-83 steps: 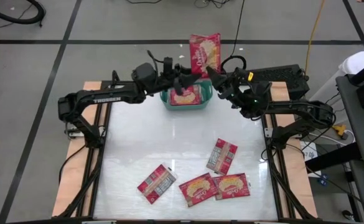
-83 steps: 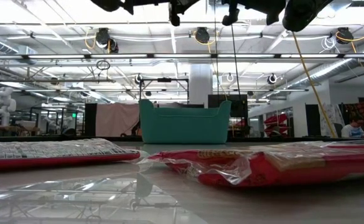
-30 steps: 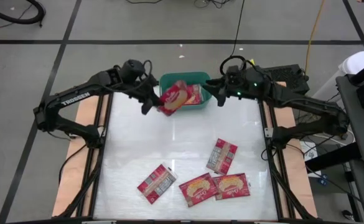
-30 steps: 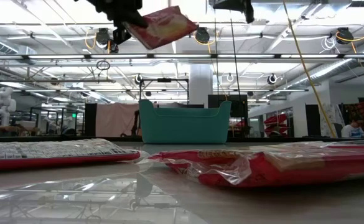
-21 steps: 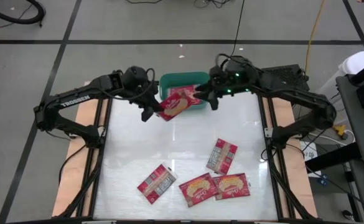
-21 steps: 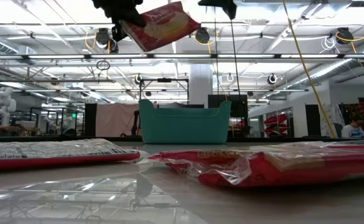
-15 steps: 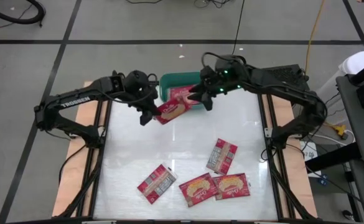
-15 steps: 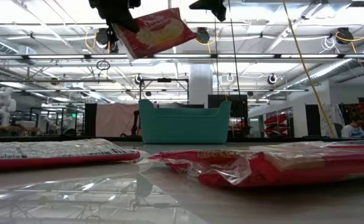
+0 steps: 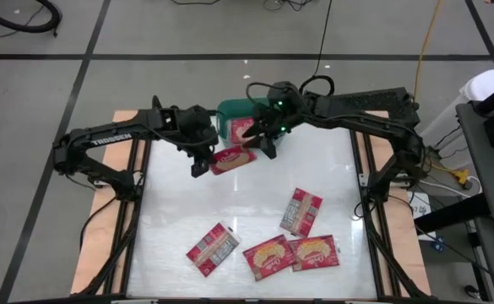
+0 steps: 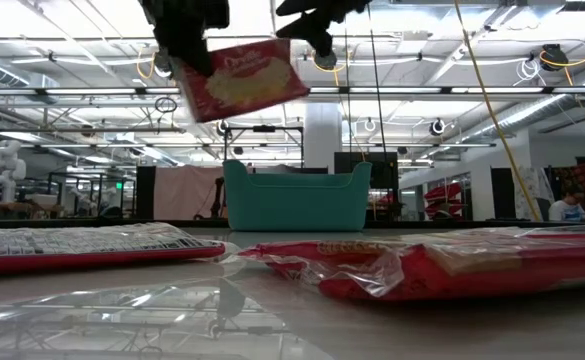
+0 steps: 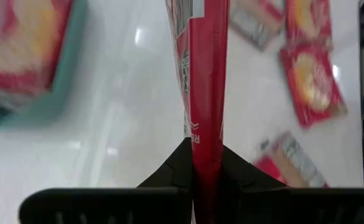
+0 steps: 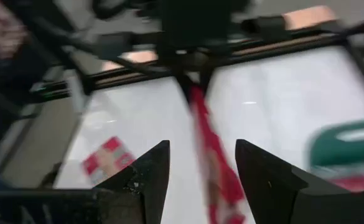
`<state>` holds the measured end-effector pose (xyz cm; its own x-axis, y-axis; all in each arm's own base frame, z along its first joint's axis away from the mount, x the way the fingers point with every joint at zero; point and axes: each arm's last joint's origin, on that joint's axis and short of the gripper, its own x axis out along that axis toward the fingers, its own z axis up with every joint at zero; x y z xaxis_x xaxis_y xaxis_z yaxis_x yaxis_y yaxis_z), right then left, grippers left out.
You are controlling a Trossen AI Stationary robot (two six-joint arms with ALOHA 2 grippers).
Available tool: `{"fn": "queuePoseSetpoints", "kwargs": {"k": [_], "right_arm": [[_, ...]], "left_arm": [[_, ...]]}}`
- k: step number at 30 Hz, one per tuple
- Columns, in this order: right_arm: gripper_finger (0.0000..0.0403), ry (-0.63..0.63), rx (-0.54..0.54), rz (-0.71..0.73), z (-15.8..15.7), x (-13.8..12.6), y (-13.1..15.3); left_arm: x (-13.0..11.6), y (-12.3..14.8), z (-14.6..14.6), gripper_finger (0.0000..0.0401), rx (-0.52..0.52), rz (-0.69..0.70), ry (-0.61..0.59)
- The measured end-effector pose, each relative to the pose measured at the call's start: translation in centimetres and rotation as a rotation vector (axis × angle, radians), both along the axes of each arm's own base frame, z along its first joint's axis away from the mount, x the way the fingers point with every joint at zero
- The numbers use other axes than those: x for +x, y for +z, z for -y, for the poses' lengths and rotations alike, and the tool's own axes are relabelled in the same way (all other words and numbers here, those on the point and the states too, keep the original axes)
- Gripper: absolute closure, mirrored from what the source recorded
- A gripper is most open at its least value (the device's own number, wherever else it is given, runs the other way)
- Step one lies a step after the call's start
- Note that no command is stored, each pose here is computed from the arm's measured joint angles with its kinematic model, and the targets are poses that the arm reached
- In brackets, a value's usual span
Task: Sort popcorn bags into baskets
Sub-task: Put the red popcorn pack into the green bin
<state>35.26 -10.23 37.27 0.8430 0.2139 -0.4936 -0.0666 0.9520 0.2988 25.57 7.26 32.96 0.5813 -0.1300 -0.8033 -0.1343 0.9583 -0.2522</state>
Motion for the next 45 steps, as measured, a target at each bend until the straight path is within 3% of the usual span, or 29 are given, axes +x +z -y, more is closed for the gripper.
{"fn": "queuePoseSetpoints", "kwargs": {"k": [6,12,23,26,30,36,40,45], "right_arm": [[0.0229,0.061,0.045,-0.042,0.2,1.3,-2.2],[0.0243,0.097,0.008,-0.086,0.3,1.6,-3.5],[0.0387,0.109,-0.014,-0.091,0.5,1.9,-4.0],[0.0393,0.094,-0.013,-0.093,0.8,1.8,-4.0],[0.0386,0.025,-0.019,-0.113,1.9,1.4,-4.0],[0.0397,-0.049,-0.017,-0.111,4.4,0.1,-3.7],[0.0395,-0.106,-0.025,-0.102,6.6,-1.0,-3.4],[0.0395,-0.169,0.006,-0.091,9.8,-2.9,-3.4]], "left_arm": [[0.9,-0.7,0.0,0.0368,-0.002,-0.006,-0.010],[1.2,-0.8,0.0,0.0368,0.002,0.000,-0.014],[1.2,-0.8,-0.1,0.0368,0.043,-0.005,-0.018],[1.2,-0.8,-0.3,0.0364,0.090,-0.015,0.019],[1.3,-0.1,-0.3,0.0325,0.208,-0.022,0.039],[1.4,2.2,-0.6,0.0222,0.395,-0.007,0.157],[1.1,3.4,-1.2,0.0172,0.436,0.006,0.271],[0.7,3.8,-2.4,0.0154,0.399,0.016,0.399]]}}
